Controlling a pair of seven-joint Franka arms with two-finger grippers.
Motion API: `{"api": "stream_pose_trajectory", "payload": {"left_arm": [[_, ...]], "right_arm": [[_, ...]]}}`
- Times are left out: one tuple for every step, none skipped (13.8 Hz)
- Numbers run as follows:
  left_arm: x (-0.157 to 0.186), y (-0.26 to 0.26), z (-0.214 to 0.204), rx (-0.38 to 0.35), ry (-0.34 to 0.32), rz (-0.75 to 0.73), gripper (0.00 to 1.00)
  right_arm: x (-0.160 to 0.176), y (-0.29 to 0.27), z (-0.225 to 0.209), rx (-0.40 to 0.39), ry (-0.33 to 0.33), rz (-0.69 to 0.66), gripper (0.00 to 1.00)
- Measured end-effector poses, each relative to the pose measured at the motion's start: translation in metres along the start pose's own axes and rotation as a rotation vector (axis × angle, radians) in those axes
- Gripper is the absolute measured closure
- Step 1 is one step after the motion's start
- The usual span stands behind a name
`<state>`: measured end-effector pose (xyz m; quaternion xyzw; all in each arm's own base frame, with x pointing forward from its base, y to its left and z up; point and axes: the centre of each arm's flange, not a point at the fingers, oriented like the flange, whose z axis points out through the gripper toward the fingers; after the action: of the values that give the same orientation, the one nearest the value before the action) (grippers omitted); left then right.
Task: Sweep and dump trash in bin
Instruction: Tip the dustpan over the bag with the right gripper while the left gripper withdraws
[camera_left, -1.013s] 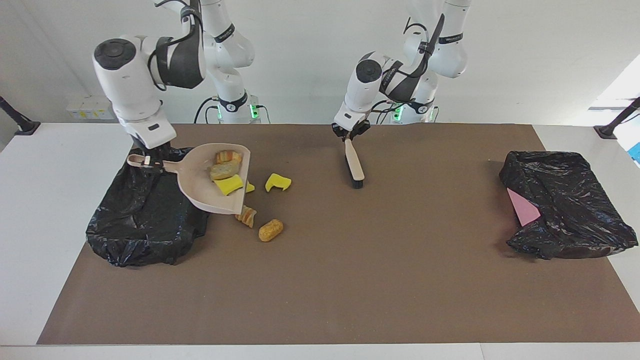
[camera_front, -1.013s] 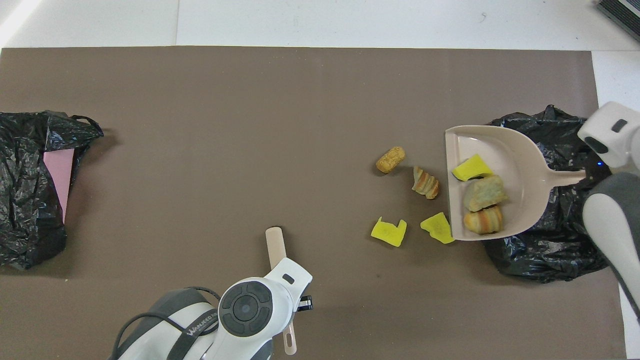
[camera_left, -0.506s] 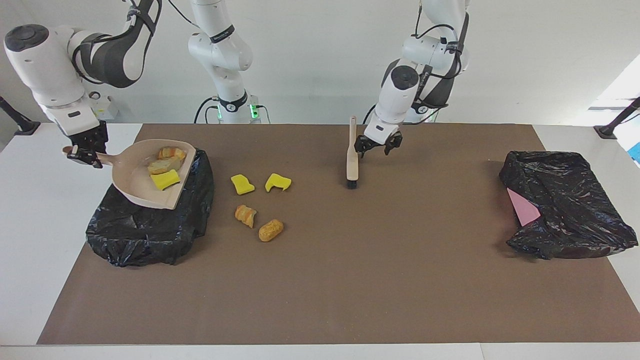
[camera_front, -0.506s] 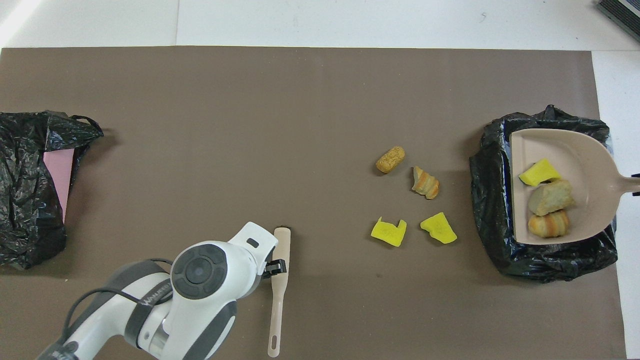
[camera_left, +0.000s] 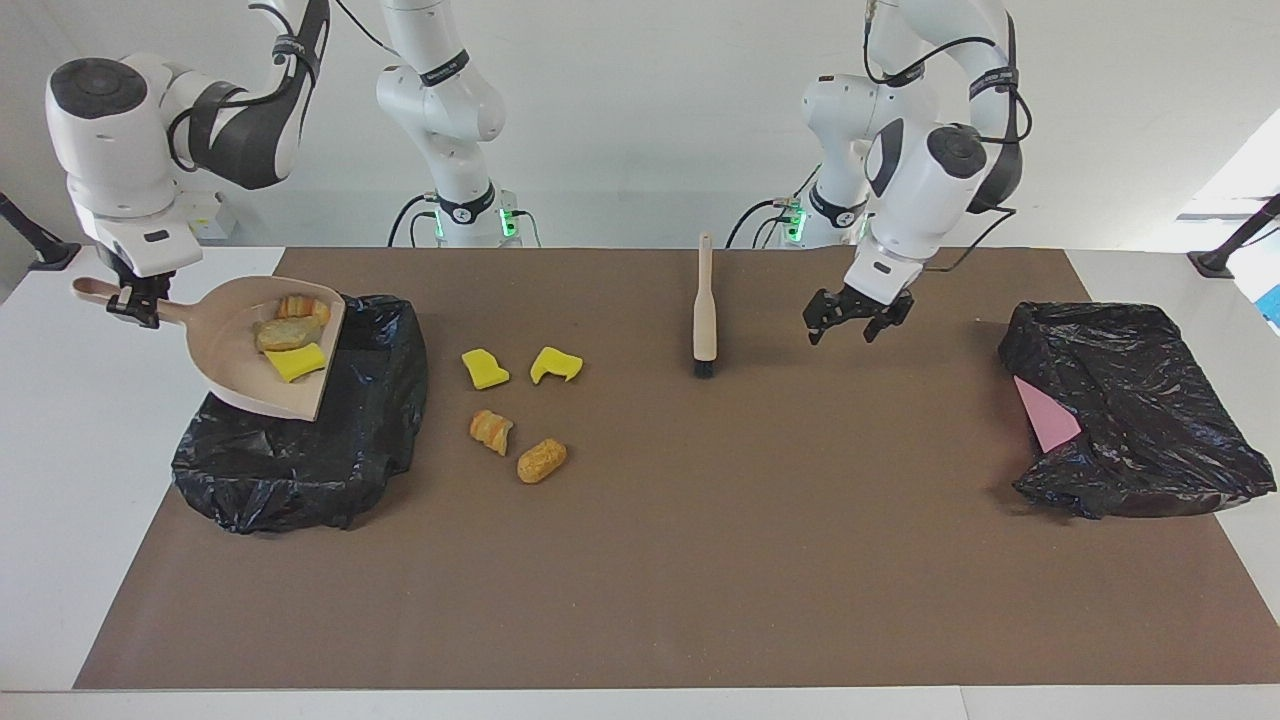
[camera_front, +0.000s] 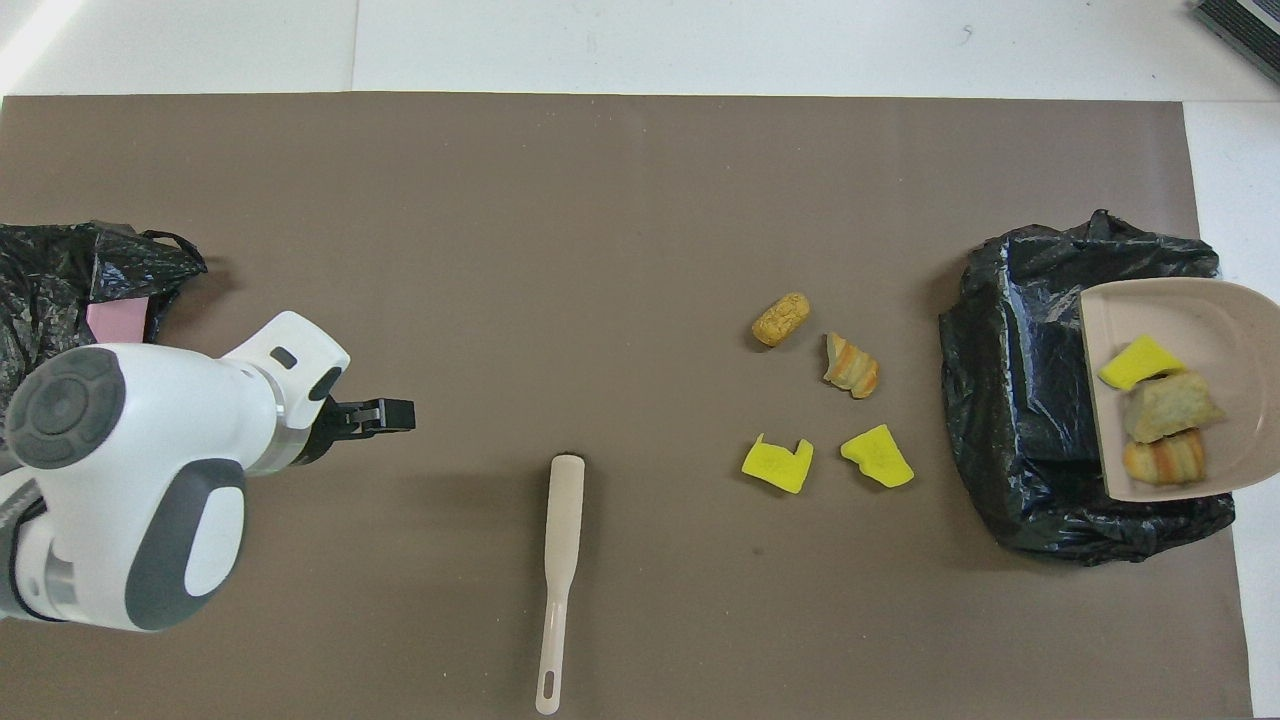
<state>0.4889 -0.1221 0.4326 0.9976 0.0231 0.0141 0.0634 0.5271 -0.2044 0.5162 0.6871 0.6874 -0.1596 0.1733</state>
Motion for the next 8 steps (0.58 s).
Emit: {"api": "stream_pose_trajectory", "payload": {"left_arm": [[0.010, -0.016, -0.013, 0.000, -0.005, 0.022, 0.00], [0.018, -0.028, -0.026, 0.000, -0.009, 0.043, 0.00], [0.027, -0.040, -0.041, -0.002, -0.009, 0.068, 0.00], [0.034, -0.050, -0.055, -0.003, -0.007, 0.091, 0.00], [0.040, -0.059, -0.069, -0.004, -0.001, 0.108, 0.00], [0.046, -0.065, -0.082, 0.001, 0.007, 0.119, 0.00], [0.051, -0.068, -0.093, 0.015, 0.010, 0.131, 0.00], [0.055, -0.068, -0.104, 0.034, 0.008, 0.141, 0.00]], "right_arm": [[0.006, -0.003, 0.001, -0.006, -0.030, 0.017, 0.69], [0.012, -0.006, 0.001, -0.010, -0.060, 0.030, 0.69], [0.020, -0.009, -0.001, -0.013, -0.097, 0.036, 0.69], [0.031, -0.010, -0.006, -0.022, -0.140, 0.033, 0.69], [0.046, -0.010, -0.013, -0.037, -0.179, 0.025, 0.69], [0.061, -0.011, -0.019, -0.045, -0.205, 0.019, 0.69], [0.073, -0.012, -0.025, -0.042, -0.222, 0.012, 0.69], [0.082, -0.014, -0.031, -0.040, -0.235, 0.006, 0.69]]}}
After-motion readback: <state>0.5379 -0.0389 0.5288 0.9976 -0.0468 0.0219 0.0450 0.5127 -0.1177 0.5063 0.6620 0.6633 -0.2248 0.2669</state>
